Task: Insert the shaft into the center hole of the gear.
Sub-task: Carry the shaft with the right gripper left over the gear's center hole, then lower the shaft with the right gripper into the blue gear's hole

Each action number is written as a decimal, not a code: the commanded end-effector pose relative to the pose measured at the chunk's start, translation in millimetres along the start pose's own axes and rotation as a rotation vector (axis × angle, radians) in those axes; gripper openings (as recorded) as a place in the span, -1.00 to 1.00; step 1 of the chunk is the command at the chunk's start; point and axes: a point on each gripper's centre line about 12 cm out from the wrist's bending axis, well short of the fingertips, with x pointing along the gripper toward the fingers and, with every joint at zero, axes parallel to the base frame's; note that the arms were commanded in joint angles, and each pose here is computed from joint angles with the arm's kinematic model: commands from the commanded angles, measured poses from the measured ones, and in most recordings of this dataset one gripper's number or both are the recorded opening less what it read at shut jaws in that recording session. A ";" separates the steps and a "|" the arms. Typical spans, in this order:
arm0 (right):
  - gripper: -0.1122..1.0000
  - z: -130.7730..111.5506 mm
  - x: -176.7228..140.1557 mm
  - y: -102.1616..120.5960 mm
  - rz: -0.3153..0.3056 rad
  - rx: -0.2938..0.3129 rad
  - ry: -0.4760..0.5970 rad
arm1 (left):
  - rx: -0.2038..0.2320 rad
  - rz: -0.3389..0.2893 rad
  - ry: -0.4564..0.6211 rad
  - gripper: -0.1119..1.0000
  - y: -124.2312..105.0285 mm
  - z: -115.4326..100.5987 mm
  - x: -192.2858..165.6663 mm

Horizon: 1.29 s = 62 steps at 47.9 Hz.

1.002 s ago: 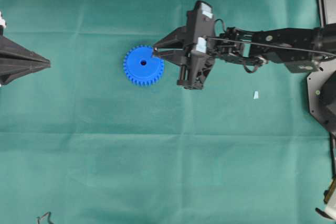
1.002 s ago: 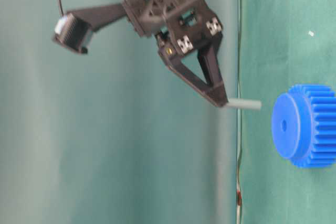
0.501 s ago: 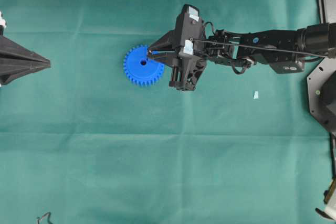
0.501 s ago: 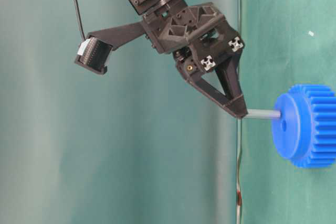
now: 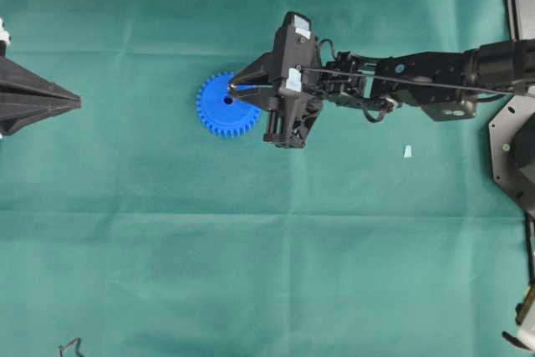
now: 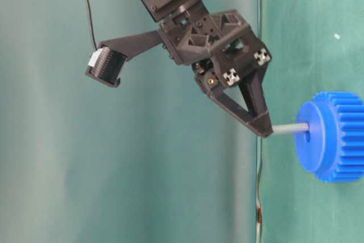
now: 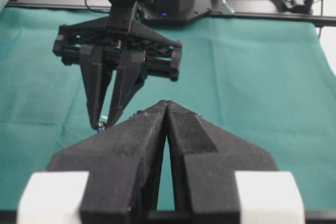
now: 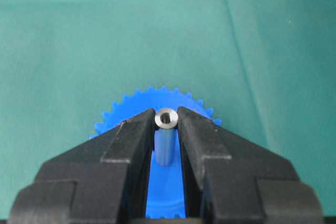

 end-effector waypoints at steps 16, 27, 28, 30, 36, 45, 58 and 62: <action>-0.49 14.9 -3.2 1.4 0.004 0.005 -0.046 | -0.014 -0.004 -0.018 -0.80 -0.9 8.7 2.8; -0.49 21.9 -6.6 2.0 0.006 0.009 -0.075 | -0.014 -0.004 -0.018 -0.80 -0.9 8.7 2.8; -0.49 22.7 -6.6 2.1 0.006 0.009 -0.078 | -0.014 -0.004 -0.020 -0.80 -0.9 9.0 2.5; -0.49 22.9 -6.2 3.3 0.008 0.009 -0.080 | -0.012 -0.004 -0.018 -0.80 -0.9 8.7 2.8; -0.49 24.2 -3.9 5.5 0.012 0.007 -0.084 | -0.014 -0.004 -0.018 -0.80 -0.9 8.7 2.8; -0.49 16.6 2.1 4.4 0.008 0.008 -0.068 | -0.015 -0.004 -0.018 -0.80 -0.9 8.7 2.8; -0.49 15.3 4.9 3.4 0.003 0.019 -0.080 | -0.017 -0.004 -0.020 -0.80 -0.9 9.0 2.5; -0.49 17.5 4.5 3.6 0.003 0.018 -0.092 | -0.017 -0.004 -0.020 -0.80 -0.9 9.0 2.5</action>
